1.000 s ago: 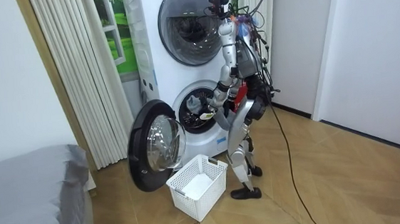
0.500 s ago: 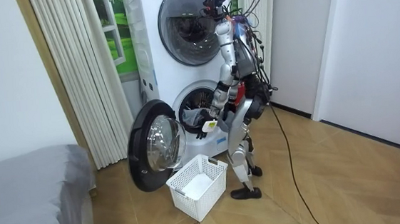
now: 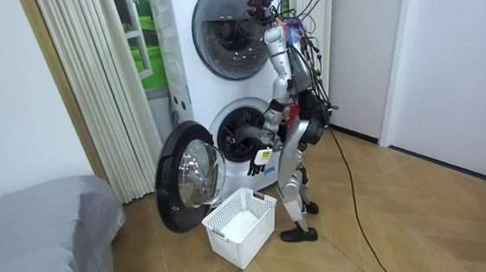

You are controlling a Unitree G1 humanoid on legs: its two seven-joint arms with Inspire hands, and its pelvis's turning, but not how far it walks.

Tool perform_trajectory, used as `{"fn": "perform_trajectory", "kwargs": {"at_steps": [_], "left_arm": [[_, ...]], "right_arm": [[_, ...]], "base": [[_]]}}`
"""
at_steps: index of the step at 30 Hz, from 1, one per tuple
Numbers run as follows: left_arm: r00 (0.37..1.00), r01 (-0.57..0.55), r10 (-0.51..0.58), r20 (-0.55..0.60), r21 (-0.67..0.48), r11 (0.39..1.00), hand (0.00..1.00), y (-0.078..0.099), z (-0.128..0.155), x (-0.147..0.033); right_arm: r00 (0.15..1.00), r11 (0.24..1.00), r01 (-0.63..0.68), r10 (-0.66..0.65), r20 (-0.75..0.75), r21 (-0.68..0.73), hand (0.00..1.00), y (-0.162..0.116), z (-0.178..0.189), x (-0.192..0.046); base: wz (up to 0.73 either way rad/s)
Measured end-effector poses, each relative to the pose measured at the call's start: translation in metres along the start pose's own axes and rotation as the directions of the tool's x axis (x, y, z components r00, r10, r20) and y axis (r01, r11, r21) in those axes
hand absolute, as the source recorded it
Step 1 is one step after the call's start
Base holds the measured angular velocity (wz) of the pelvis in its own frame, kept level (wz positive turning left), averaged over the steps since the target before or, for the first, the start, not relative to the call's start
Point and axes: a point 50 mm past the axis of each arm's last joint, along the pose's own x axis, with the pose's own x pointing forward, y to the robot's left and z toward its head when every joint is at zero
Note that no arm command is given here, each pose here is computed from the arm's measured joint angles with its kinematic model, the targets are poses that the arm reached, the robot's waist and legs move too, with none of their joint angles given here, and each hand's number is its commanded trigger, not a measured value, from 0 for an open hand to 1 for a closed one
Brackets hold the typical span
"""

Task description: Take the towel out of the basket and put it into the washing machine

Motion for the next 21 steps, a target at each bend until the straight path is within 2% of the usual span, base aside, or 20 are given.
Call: {"fn": "perform_trajectory", "kwargs": {"at_steps": [4,9,16,17,18,19,21], "left_arm": [[1.0,-0.026,0.025,0.016,0.049,0.998,0.0,0.005,0.005,-0.001],[0.997,-0.077,0.075,0.034,0.064,0.995,0.0,0.008,0.01,-0.003],[0.993,-0.079,0.074,0.097,0.045,0.996,0.0,0.008,0.029,-0.005],[0.992,-0.086,0.079,0.101,0.064,0.994,0.0,0.011,0.03,-0.006],[0.991,-0.087,0.08,0.105,0.067,0.994,0.0,0.012,0.031,-0.007],[0.99,-0.085,0.077,0.116,0.07,0.994,0.0,0.014,0.034,-0.009],[0.988,-0.083,0.073,0.136,0.063,0.995,0.0,0.016,0.038,-0.013]], "right_arm": [[0.999,0.99,0.028,-0.031,0.022,0.14,1.0,0.0,0.009,0.001],[0.999,0.974,0.029,-0.038,0.037,0.227,1.0,0.003,0.032,0.001],[0.995,0.912,-0.062,0.023,0.102,0.405,1.0,0.019,0.077,-0.004],[0.995,0.897,-0.073,0.033,0.099,0.436,0.6,0.022,0.08,-0.004],[0.994,0.89,-0.079,0.039,0.098,0.45,0.25,0.024,0.082,-0.005],[0.994,0.87,-0.092,0.054,0.093,0.484,0.0,0.028,0.085,-0.005],[0.994,0.845,-0.103,0.063,0.093,0.525,0.0,0.032,0.09,-0.006]], "base": [[0.02],[0.04],[0.02],[0.1],[0.11],[0.11],[0.09]]}}
